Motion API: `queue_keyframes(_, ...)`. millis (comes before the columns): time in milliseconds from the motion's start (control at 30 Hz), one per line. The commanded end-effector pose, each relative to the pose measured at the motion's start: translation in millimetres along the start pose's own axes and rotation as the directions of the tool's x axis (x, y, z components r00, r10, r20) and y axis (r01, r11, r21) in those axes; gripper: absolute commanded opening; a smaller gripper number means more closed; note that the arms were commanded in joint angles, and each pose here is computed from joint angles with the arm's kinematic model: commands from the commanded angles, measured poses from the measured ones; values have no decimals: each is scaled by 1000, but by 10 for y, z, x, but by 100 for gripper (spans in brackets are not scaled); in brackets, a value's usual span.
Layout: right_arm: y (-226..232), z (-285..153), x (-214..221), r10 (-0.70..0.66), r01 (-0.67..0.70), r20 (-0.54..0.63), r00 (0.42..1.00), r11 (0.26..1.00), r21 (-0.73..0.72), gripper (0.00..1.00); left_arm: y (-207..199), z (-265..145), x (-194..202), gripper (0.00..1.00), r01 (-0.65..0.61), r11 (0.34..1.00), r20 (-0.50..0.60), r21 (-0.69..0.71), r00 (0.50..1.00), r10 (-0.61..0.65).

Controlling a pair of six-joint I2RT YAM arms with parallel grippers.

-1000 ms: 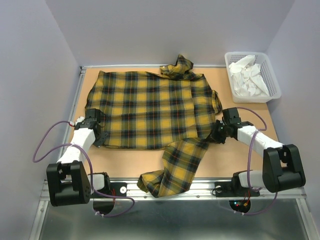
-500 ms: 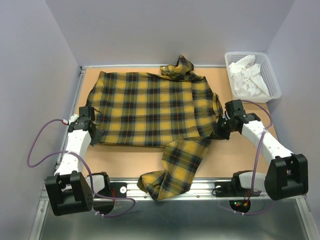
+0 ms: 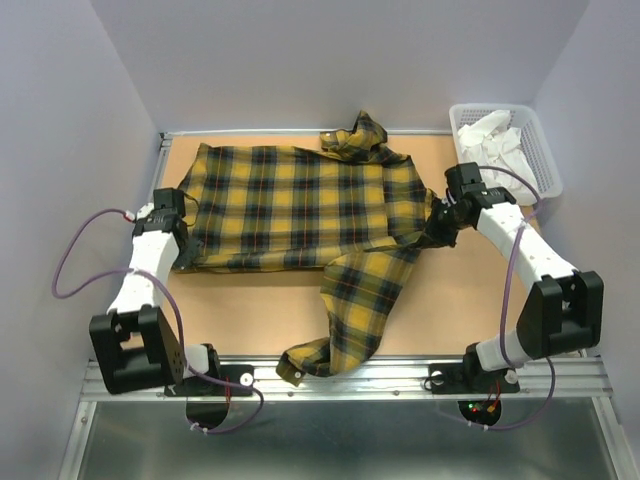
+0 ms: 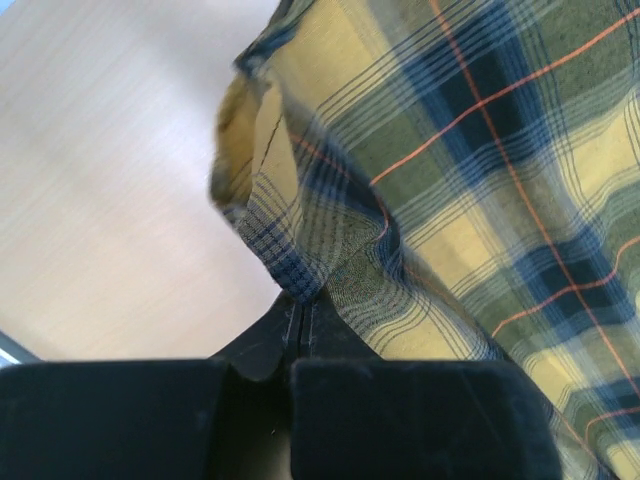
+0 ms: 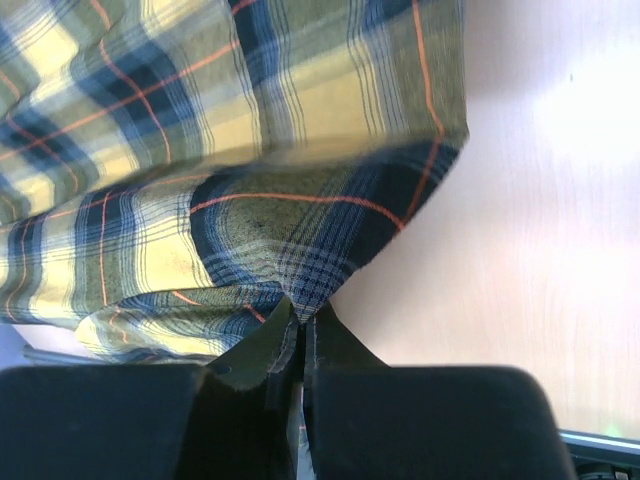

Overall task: Fold and stack the long sleeve shirts
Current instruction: Fold the shirt

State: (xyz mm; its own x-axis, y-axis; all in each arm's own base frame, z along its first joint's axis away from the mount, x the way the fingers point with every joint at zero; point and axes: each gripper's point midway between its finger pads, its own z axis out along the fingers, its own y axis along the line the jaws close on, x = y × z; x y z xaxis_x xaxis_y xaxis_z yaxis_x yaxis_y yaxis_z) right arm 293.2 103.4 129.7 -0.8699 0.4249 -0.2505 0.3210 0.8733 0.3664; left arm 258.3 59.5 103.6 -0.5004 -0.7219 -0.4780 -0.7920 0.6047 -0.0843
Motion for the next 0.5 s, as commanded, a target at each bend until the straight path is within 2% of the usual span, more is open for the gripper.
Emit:
queue_keyframes(0,2,7,-364,-30,25,88,996,998,57,1,-172,68,-433,0,-46,999,93,-14,995,47)
queue_keyframes(200,74,192,-661,-37,27,114,993,996,90,1,-517,230,-762,0,-75,997,111,1,991,75)
queue_keyframes(467,-57,437,-818,-34,10,139,990,985,171,1,-868,605,-752,0,-140,990,40,2,989,140)
